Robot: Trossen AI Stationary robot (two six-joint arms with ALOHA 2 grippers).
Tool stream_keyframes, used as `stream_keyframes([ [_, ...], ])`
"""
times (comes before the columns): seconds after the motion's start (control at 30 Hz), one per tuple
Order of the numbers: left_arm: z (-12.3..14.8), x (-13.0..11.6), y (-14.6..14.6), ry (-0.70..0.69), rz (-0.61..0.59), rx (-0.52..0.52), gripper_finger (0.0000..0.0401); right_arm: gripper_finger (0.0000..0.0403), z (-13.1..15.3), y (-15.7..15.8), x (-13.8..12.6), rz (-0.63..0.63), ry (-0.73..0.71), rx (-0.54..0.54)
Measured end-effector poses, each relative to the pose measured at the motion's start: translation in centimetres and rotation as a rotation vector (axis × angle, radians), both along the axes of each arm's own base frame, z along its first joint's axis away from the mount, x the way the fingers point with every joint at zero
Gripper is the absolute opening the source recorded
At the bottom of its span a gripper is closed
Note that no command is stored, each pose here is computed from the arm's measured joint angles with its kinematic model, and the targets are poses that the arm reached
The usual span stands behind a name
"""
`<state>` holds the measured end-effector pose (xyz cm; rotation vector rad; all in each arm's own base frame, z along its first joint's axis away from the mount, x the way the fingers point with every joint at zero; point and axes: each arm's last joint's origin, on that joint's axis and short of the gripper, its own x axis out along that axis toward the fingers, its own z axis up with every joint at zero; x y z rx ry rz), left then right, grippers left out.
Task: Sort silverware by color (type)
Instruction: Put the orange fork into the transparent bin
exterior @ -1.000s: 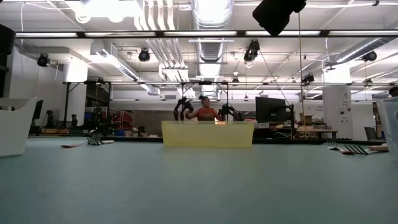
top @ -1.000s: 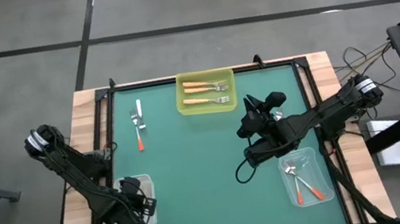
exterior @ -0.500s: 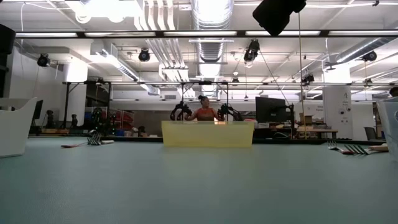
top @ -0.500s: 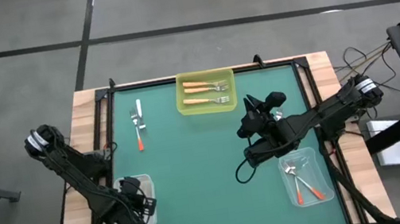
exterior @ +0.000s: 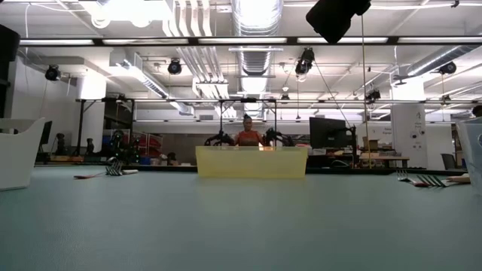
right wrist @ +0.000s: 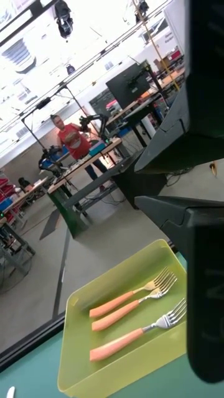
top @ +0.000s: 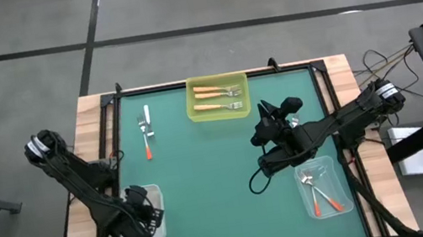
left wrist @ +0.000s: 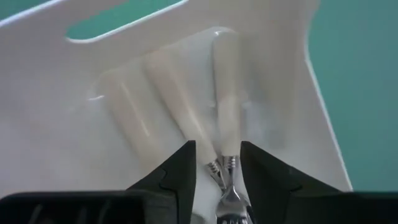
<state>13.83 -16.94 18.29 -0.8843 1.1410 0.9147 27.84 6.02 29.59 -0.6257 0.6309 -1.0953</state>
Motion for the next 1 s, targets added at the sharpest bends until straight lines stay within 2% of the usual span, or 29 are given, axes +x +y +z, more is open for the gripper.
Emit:
stream_keyframes([
  [0.13, 0.8, -0.2, 0.3, -0.029, -0.066, -0.016, 0.0110, 0.0059, 0.0, 0.0, 0.0, 0.000, -0.001, 0.000],
  [0.23, 2.2, 0.1, 0.4, -0.101, -0.140, 0.005, 0.0107, 0.0059, 0.0, 0.0, 0.0, -0.002, -0.014, 0.006],
  [0.4, 6.3, 1.2, 0.3, -0.280, -0.334, 0.097, 0.0098, 0.0059, 0.0, -0.2, 0.2, -0.020, -0.081, 0.029],
  [0.6, 11.7, 3.2, 0.4, -0.458, -0.543, 0.280, 0.0087, 0.0059, 0.0, -1.3, 0.8, -0.061, -0.156, 0.085],
  [0.8, 14.5, 5.1, 2.1, -0.458, -0.684, 0.404, 0.0077, 0.0059, -0.4, -2.7, 1.3, -0.094, -0.141, 0.239],
  [1.0, 14.8, 7.4, 5.0, -0.384, -0.849, 0.464, 0.0077, 0.0059, -1.4, -3.5, 1.3, -0.112, -0.118, 0.319],
])
